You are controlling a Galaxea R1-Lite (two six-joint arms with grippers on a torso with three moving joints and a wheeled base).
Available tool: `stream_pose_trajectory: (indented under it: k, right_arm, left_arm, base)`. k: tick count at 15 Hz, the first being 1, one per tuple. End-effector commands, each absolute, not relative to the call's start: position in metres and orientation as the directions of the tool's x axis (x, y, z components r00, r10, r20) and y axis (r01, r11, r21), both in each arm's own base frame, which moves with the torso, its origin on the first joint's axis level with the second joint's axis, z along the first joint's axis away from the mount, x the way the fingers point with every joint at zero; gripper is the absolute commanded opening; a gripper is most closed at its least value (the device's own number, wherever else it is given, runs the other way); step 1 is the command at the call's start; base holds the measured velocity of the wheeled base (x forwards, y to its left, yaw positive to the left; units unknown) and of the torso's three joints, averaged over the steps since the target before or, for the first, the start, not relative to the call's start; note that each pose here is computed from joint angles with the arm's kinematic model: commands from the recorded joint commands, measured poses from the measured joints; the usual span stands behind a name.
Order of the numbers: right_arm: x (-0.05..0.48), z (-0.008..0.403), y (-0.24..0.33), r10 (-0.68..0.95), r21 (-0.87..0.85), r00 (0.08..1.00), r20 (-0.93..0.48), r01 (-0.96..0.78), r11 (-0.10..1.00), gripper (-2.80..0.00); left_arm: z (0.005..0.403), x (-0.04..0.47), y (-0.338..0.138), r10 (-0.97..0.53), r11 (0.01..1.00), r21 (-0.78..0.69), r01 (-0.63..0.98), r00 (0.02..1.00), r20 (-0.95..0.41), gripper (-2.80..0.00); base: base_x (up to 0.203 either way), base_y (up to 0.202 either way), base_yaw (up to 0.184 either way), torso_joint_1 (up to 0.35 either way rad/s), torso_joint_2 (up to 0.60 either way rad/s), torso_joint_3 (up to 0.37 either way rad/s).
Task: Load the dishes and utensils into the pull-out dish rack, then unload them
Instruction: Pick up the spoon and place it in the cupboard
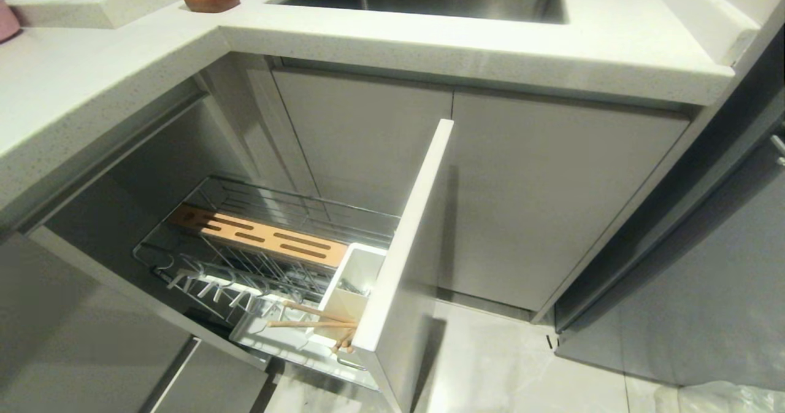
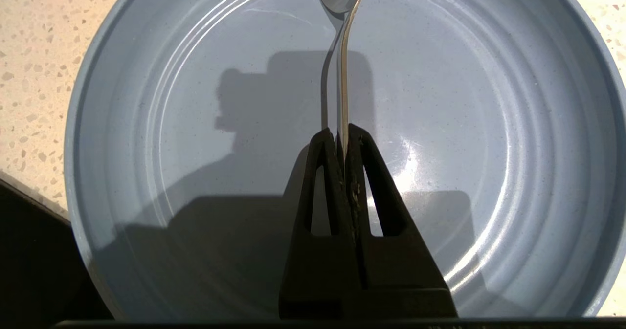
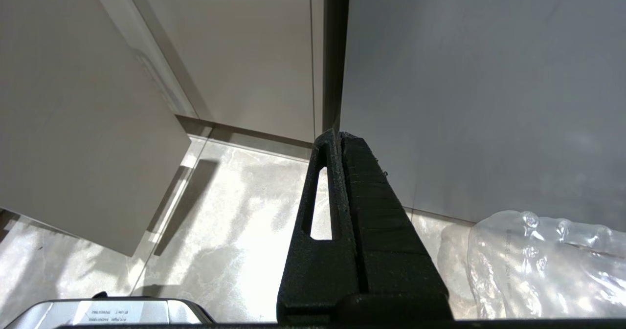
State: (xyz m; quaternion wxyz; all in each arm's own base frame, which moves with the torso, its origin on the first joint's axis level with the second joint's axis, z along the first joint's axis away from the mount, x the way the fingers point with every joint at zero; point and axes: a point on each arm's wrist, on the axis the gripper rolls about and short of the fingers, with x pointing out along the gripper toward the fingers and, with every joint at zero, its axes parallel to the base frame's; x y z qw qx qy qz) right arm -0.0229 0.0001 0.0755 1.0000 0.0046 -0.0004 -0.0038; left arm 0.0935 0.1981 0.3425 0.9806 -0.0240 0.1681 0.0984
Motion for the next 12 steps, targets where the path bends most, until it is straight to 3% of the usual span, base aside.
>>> stream_pose_trajectory:
  k: [1,6,12]
  right_arm:
    - [-0.023,0.075,0.0,-0.008,0.009,1.0,0.0,0.008,1.0,-2.8]
    - [-0.023,0.075,0.0,-0.008,0.009,1.0,0.0,0.008,1.0,-2.8]
    - [-0.023,0.075,0.0,-0.008,0.009,1.0,0.0,0.008,1.0,-2.8]
  left_arm:
    - [0.342,0.093,0.198,0.179,0.98,-0.018,-0.196,0.925,-0.335,-2.8]
    - [0.363,0.09,0.188,0.196,0.98,0.014,-0.2,0.937,-0.29,-2.8]
    - [0.41,0.073,0.137,0.221,0.96,-0.137,-0.244,0.961,-0.165,-2.8]
  base:
    - [0.0,0.0,0.0,0.0,0.0,0.0]
    - [0.0,0.0,0.0,0.0,0.0,0.0]
    - [0.0,0.0,0.0,0.0,0.0,0.0]
